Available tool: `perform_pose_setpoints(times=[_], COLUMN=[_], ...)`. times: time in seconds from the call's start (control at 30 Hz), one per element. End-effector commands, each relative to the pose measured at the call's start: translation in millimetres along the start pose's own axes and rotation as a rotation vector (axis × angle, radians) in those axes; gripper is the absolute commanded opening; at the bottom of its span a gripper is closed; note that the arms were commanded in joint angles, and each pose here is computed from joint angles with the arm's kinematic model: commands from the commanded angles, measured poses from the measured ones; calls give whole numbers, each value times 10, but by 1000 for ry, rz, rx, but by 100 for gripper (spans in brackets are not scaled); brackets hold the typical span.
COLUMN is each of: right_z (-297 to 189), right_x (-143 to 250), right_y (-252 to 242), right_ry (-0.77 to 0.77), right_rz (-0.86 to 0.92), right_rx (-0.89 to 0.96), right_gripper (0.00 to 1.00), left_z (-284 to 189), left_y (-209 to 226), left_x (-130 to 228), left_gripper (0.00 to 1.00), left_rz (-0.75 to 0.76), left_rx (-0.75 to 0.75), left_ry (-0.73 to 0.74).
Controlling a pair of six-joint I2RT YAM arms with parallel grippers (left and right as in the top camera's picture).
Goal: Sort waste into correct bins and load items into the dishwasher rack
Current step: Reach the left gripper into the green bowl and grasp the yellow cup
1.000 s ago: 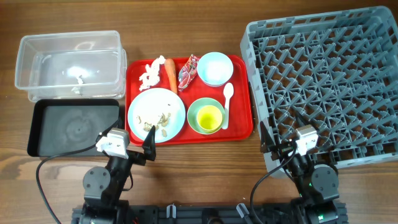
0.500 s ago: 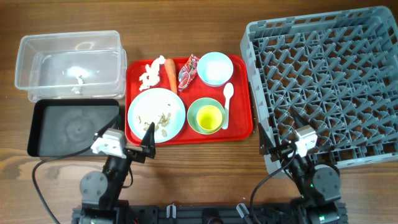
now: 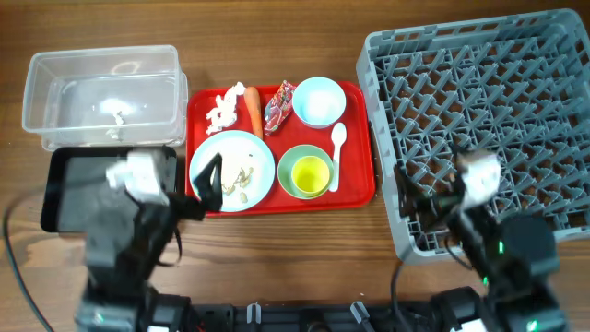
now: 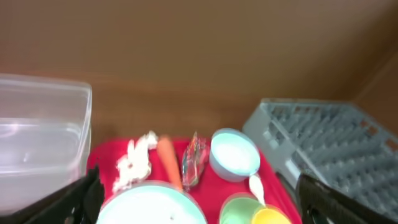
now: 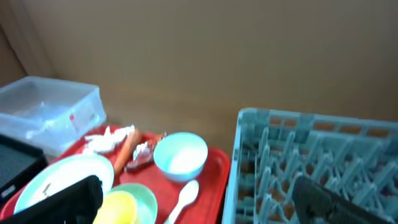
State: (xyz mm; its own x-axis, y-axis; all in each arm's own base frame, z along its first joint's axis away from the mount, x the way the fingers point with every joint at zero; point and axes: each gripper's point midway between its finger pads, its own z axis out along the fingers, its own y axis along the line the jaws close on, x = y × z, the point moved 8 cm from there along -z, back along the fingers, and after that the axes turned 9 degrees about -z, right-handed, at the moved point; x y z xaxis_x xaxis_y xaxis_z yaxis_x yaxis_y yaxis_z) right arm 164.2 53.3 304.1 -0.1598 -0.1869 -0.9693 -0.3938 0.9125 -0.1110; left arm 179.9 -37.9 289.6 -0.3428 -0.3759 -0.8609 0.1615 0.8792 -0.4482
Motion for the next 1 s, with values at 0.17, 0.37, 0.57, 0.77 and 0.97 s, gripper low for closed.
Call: perform_pose_setpoints(times=[0.17, 0.37, 0.57, 0.77, 0.97], right_z=[594, 922, 1065, 951, 874], right_x=[-512, -464, -254, -233, -208], right_y=[-129, 25, -224, -647, -759], right_ry=[381, 480, 610, 615, 630], right_rz=[57, 140, 330, 439, 476], right_rx=[-98, -327, -14, 182, 172], right_gripper=[100, 100, 100, 100, 99], left_z=[638, 1007, 1319, 1462, 1540], left_y=[-297, -431, -550, -752, -857], left_x=[-749, -788, -230, 290, 722], left_gripper=[100, 99, 76, 74, 64], left_rz=[-114, -287, -246, -86, 57], left_rx=[-85, 32, -50, -168, -318], left_ry=[397, 556, 784, 920, 982])
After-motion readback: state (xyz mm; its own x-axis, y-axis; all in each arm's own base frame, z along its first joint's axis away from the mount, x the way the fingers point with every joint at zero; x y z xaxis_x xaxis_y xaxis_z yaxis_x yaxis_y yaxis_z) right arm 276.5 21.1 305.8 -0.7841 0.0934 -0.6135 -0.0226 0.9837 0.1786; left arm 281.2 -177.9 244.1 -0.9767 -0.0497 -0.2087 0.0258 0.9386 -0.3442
